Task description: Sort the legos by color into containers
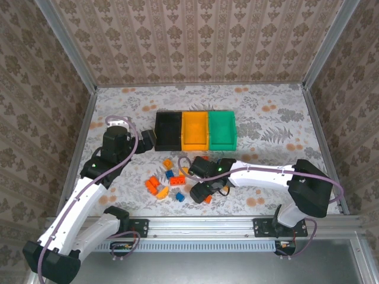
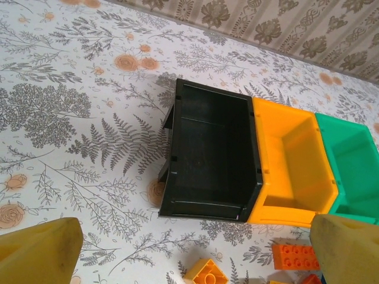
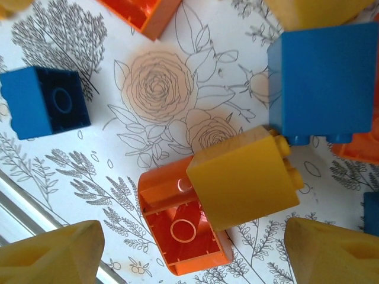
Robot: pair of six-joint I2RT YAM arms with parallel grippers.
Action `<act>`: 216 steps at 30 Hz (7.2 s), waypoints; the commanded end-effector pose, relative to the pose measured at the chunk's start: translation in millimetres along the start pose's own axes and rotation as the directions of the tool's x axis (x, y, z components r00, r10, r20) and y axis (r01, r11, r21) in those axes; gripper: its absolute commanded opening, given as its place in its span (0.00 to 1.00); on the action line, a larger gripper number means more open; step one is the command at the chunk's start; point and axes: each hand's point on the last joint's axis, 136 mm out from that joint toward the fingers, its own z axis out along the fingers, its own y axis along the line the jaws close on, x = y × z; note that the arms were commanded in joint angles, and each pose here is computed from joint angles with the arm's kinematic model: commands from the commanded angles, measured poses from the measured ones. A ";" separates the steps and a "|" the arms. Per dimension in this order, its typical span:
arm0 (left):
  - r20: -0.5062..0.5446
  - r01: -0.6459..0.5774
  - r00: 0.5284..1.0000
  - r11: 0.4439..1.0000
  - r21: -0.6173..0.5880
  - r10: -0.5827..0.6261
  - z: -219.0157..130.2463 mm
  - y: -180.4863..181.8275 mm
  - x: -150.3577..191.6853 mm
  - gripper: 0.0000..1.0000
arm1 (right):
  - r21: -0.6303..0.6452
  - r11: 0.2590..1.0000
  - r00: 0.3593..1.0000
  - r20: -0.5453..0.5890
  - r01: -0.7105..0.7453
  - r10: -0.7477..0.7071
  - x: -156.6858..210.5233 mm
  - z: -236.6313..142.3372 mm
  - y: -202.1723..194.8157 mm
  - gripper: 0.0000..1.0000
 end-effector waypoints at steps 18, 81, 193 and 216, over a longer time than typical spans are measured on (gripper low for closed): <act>-0.035 0.036 0.999 0.999 -0.031 -0.038 10.2 10.2 5.5 1.00 | 0.117 0.982 0.983 -0.130 0.146 -0.131 28.7 34.1 -2.9 0.56; -0.531 -0.342 0.798 0.940 -0.009 0.285 115.5 -17.6 162.5 0.86 | 0.030 0.801 0.679 0.551 -0.598 0.486 -135.1 -99.7 -201.4 0.72; -0.199 -0.169 0.966 0.986 -0.015 0.162 51.9 -32.8 73.0 1.00 | 0.009 0.892 0.818 0.404 -0.452 0.410 -111.6 -93.8 -133.2 0.31; -0.242 -0.083 0.969 0.992 -0.090 0.059 32.9 3.5 99.3 1.00 | 0.135 0.879 0.829 0.422 -0.458 0.367 -241.5 -33.1 -157.4 0.63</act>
